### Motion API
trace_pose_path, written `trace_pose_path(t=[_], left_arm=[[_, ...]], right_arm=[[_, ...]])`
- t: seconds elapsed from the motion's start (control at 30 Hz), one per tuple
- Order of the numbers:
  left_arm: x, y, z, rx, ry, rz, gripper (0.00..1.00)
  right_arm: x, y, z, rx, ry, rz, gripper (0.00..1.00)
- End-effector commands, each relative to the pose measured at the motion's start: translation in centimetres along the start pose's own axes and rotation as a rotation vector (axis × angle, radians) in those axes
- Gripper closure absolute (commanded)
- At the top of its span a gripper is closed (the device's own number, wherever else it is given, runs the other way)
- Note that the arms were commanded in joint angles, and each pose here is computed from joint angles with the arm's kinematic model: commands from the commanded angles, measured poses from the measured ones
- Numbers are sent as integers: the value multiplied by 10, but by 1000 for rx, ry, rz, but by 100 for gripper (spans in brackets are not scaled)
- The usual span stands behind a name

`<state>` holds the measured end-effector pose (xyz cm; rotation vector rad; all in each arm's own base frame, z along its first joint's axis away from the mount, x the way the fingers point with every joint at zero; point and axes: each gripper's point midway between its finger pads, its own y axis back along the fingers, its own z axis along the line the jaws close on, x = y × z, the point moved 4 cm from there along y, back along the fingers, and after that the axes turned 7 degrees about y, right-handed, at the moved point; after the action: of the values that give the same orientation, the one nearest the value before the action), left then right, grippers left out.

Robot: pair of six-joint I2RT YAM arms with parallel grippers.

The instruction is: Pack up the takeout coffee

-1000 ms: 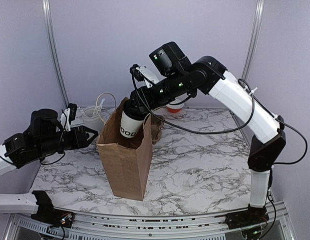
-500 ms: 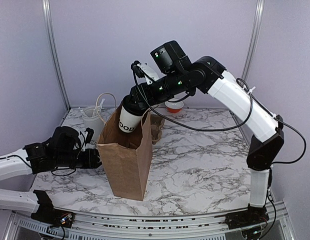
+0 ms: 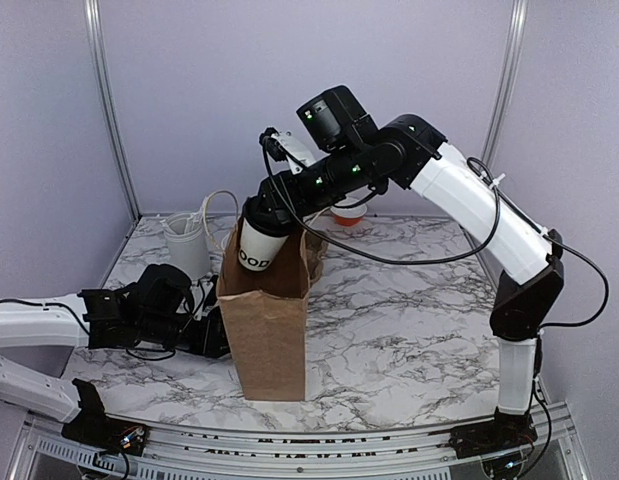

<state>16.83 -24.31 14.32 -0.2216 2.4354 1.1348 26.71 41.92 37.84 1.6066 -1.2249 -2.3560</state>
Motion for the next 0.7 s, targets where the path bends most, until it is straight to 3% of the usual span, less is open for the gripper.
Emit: trace_pose_path(t=[0.0,0.23,0.67], left_arm=[[-15,-2,-28,90,-49,-31,56],[-18,-12,-45,135,-75,-16,56],[-26,-11,-38,57,-81,-63,56]], right_arm=[[-1,10,-5,30,-2,4,40],[16,18,-12,77,-5,69,41],[42,23,-12,102,2,184,42]])
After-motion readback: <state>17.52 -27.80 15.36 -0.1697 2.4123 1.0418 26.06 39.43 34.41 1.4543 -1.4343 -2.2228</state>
